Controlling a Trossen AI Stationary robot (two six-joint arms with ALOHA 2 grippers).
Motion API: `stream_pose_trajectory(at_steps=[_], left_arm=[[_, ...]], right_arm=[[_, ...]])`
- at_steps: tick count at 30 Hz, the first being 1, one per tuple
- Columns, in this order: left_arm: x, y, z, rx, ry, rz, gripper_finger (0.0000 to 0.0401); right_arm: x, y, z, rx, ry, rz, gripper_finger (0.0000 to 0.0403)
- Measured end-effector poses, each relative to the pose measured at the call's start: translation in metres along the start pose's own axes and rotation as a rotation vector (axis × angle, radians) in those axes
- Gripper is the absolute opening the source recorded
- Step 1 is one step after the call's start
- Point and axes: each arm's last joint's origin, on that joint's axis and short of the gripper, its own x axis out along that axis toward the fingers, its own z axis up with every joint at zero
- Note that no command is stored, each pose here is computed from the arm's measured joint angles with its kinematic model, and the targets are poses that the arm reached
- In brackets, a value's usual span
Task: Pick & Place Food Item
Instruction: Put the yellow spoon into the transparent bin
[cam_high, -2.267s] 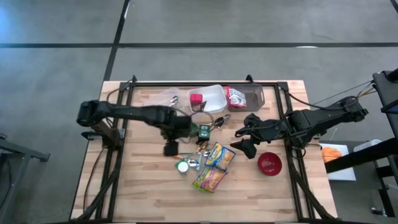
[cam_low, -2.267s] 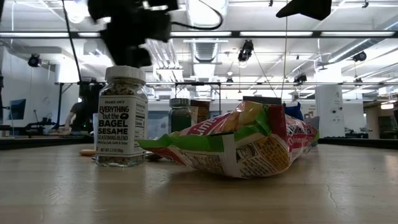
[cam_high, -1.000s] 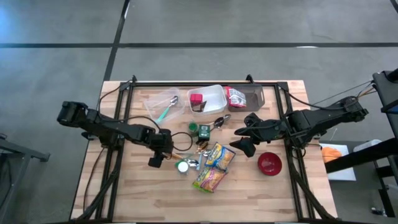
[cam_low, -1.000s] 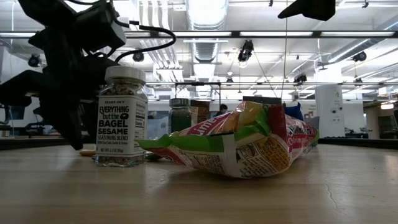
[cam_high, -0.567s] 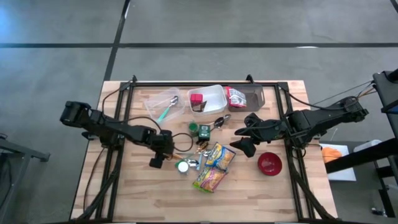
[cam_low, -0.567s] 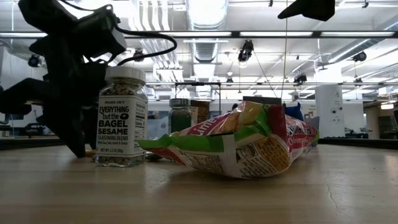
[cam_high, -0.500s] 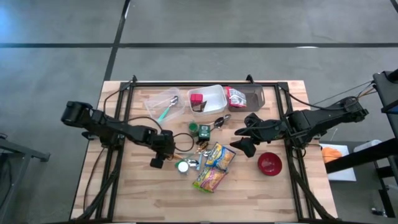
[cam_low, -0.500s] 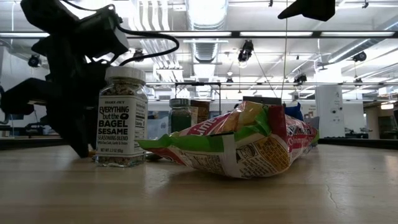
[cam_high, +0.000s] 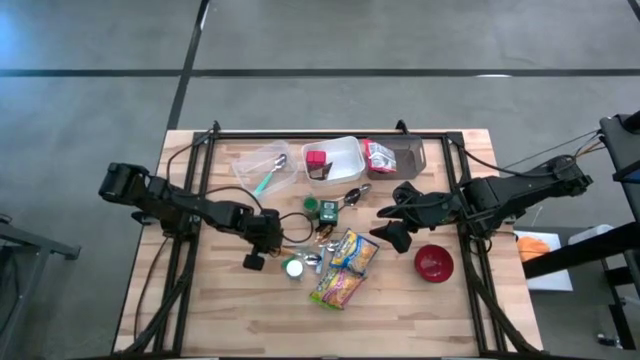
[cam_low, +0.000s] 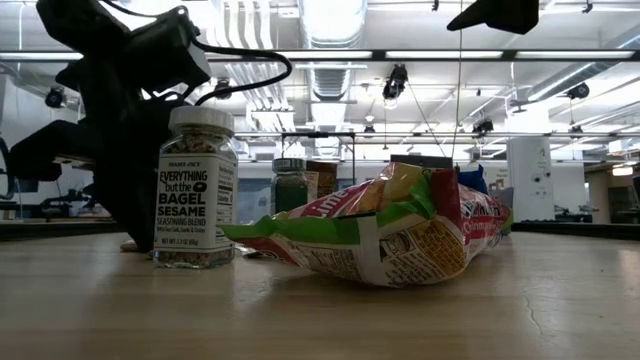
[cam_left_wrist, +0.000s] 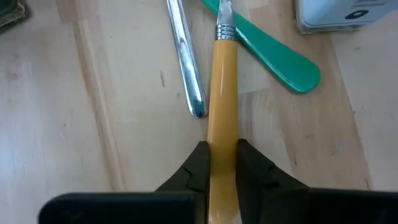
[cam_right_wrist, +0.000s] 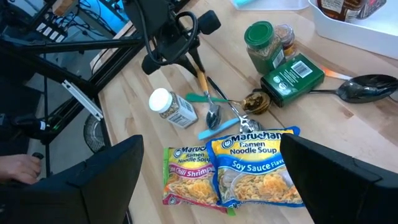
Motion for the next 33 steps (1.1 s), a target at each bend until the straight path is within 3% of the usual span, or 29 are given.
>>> stream_pose_trajectory(at_steps=[4,17,25,28,33], left_arm=[[-0.006,-0.002,0.007,0.004,-0.026,-0.058,0.0001],[-0.018,-0.003,0.005,-0.006,0.06,-0.058,0.0003],[-0.021,-0.004,0.007,-0.1,0.043,-0.032,0.0001],[-0.024,-0.007,0.009,-0.086,0.027,-0.045,0.0022],[-0.032,-0.014,0.019,-0.04,-0.036,-0.049,0.0097]], right_arm=[[0.0,0.0,0.0,-0.001,0.001,0.0,0.0375],[0.0,0.0,0.0,-0.021,0.002,-0.002,0.0375],[0.0,0.0,0.0,-0.016,0.003,-0.001,0.0375],[0.0,0.0,0.0,-0.011,0.009,0.004,0.0375],[0.0,0.0,-0.001,-0.001,0.023,0.014,0.0375]])
